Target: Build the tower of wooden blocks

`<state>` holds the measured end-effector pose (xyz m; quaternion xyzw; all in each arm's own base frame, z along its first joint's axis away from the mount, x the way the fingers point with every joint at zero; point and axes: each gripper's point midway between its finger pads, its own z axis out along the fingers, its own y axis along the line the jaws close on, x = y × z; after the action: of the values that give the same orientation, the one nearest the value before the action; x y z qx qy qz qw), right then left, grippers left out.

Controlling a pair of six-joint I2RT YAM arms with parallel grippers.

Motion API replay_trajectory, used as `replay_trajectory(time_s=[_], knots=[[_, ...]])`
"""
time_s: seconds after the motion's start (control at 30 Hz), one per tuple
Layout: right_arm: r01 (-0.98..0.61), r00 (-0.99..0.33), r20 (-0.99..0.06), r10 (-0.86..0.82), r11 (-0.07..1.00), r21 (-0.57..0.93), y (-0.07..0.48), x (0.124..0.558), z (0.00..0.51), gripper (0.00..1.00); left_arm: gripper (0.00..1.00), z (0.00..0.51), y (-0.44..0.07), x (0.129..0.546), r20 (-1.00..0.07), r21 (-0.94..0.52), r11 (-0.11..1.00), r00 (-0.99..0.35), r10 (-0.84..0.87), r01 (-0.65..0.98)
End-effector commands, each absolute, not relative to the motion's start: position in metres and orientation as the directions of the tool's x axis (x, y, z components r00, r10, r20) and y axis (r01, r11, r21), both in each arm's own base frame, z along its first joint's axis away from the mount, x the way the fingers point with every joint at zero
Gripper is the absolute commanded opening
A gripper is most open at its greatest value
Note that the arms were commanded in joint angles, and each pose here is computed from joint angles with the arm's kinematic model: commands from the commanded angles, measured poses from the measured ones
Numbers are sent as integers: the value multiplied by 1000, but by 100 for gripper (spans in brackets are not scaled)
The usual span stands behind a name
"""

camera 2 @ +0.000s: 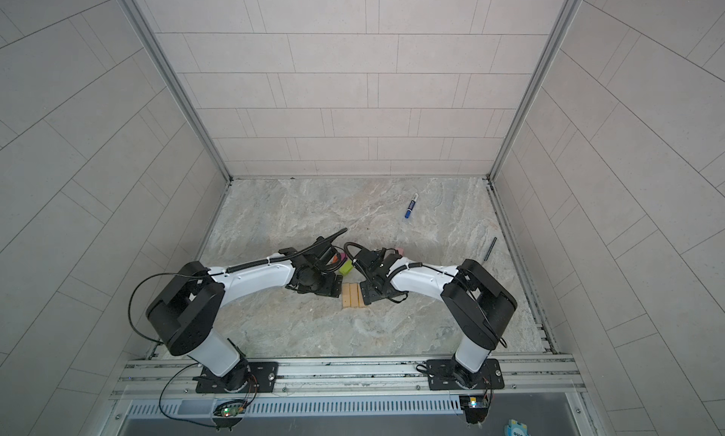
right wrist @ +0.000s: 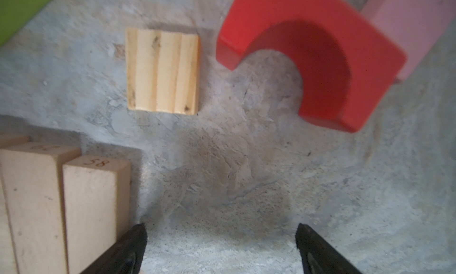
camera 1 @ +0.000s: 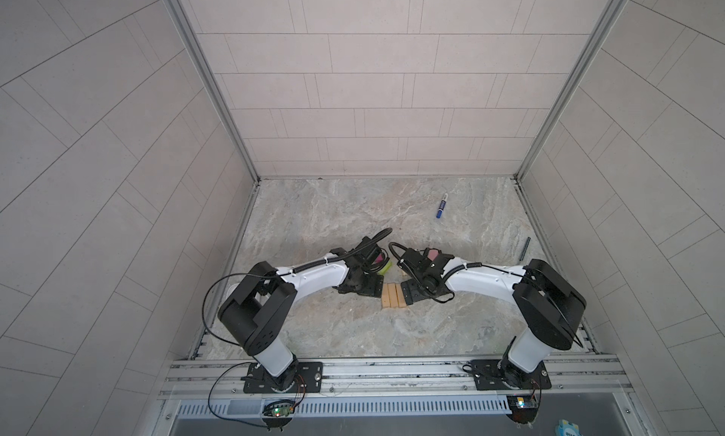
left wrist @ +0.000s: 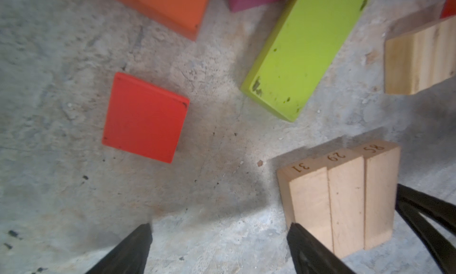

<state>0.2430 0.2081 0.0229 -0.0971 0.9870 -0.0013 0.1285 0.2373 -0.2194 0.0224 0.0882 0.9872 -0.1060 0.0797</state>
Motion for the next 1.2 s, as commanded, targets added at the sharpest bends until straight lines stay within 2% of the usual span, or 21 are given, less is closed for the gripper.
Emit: replay_trajectory(time_s=[0.0, 1.17], knots=[[-171, -951, -255, -173, 985, -29, 204, 241, 24, 96, 93, 14, -219, 233, -152, -189, 965, -976, 156, 183], [-150, -956, -262, -130, 987, 58, 210, 237, 21, 96, 93, 6, -228, 233, -140, -189, 961, -975, 175, 200]])
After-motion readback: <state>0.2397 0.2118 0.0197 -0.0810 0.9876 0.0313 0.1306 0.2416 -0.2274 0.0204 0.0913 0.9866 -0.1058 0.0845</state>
